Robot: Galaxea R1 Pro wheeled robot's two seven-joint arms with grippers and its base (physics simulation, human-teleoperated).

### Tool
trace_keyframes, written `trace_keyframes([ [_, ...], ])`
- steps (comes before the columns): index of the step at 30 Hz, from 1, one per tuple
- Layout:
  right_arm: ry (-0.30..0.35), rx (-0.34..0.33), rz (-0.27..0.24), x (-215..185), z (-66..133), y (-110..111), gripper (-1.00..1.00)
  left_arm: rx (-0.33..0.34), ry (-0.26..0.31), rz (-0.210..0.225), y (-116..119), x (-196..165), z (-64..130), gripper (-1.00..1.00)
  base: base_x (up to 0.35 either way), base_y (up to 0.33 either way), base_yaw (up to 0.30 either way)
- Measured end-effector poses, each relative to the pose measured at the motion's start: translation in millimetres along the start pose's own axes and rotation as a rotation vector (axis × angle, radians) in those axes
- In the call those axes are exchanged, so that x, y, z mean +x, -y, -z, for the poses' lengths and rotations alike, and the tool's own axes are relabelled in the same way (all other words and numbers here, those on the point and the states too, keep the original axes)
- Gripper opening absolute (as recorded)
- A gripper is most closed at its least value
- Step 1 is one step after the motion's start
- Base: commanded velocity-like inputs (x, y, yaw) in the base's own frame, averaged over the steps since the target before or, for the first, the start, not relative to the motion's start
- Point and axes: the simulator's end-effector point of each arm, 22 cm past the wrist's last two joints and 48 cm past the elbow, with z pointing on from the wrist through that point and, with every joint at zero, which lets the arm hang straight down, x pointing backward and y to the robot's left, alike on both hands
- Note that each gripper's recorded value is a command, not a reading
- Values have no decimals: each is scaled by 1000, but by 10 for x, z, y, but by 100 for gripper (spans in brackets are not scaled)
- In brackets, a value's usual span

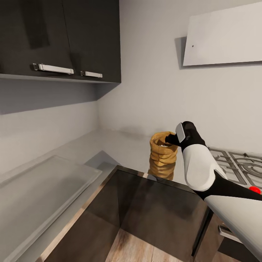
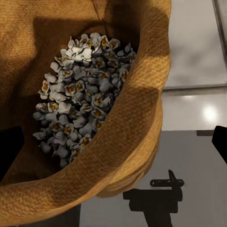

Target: In the kitchen, take the popcorn bag from the countertop, put it into the microwave, and heat it until the popcorn is cooked so the cooked popcorn ends up inside the bag.

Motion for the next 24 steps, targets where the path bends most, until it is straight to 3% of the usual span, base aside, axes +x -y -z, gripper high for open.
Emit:
trace_keyframes([
  [13,6,24,-2,-29,21,66,100,1,0,0,1,1,0,100,0,0,56],
  [17,9,72,-3,-36,28,172,100,1,0,0,1,1,0,100,0,0,2],
  [21,70,194,-55,-159,66,450,100,1,0,0,4,1,0,100,0,0,0],
  [24,71,187,-91,-153,62,436,100,0,0,0,0,0,0,100,0,0,0],
])
